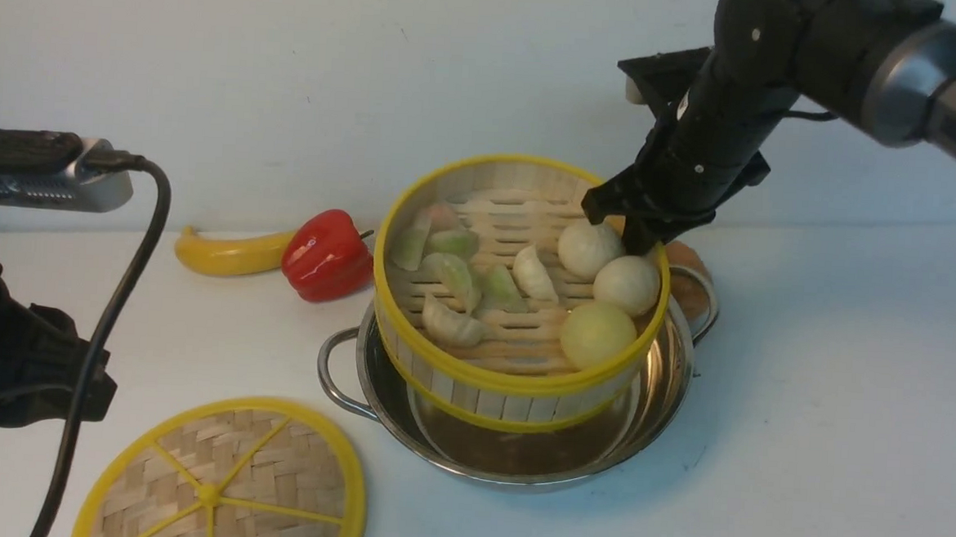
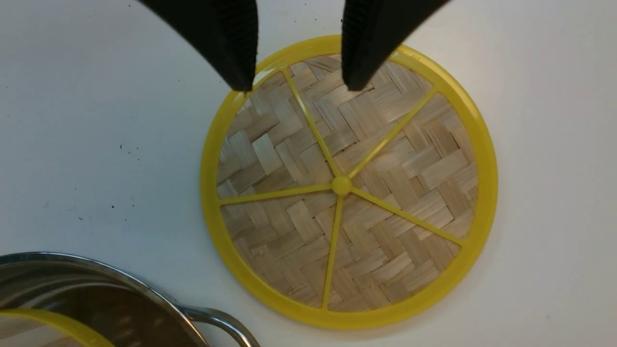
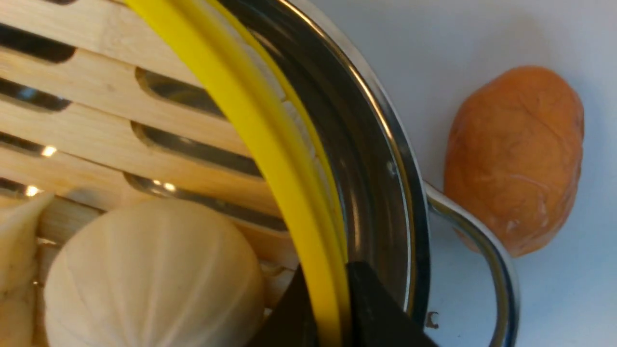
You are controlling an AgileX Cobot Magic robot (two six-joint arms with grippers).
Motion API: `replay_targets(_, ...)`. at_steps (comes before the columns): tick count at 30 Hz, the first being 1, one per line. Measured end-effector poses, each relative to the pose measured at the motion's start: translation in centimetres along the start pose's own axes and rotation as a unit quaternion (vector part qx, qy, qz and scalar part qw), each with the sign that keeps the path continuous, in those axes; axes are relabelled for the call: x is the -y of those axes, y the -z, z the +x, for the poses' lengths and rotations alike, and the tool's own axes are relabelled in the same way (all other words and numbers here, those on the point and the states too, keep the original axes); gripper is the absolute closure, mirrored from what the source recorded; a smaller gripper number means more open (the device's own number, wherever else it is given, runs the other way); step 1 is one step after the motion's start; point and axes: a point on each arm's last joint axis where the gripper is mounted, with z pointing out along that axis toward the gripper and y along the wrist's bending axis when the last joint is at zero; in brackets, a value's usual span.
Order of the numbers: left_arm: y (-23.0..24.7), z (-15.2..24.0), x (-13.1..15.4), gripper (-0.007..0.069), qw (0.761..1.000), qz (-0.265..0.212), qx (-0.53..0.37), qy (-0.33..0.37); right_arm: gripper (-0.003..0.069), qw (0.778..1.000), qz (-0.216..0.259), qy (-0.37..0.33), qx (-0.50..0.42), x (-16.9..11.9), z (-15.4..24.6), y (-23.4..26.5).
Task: Place the steamer in the pot on the white table, and put the lid on the steamer.
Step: 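Place the bamboo steamer basket of food into the steel pot with the right gripper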
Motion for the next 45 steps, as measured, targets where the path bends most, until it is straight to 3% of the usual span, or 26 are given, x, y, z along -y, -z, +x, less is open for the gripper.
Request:
replay_targets(19,0.0,0.0,0.0,0.0384,1.0,0.0,0.0,0.0,0.0603,0.999,0.012,0.005,-0.029,0.6,-0.3,-4.6)
replay_targets(45,0.0,0.0,0.0,0.0384,1.0,0.0,0.0,0.0,0.0594,0.999,0.012,0.009,-0.051,0.7,0.1,-6.9)
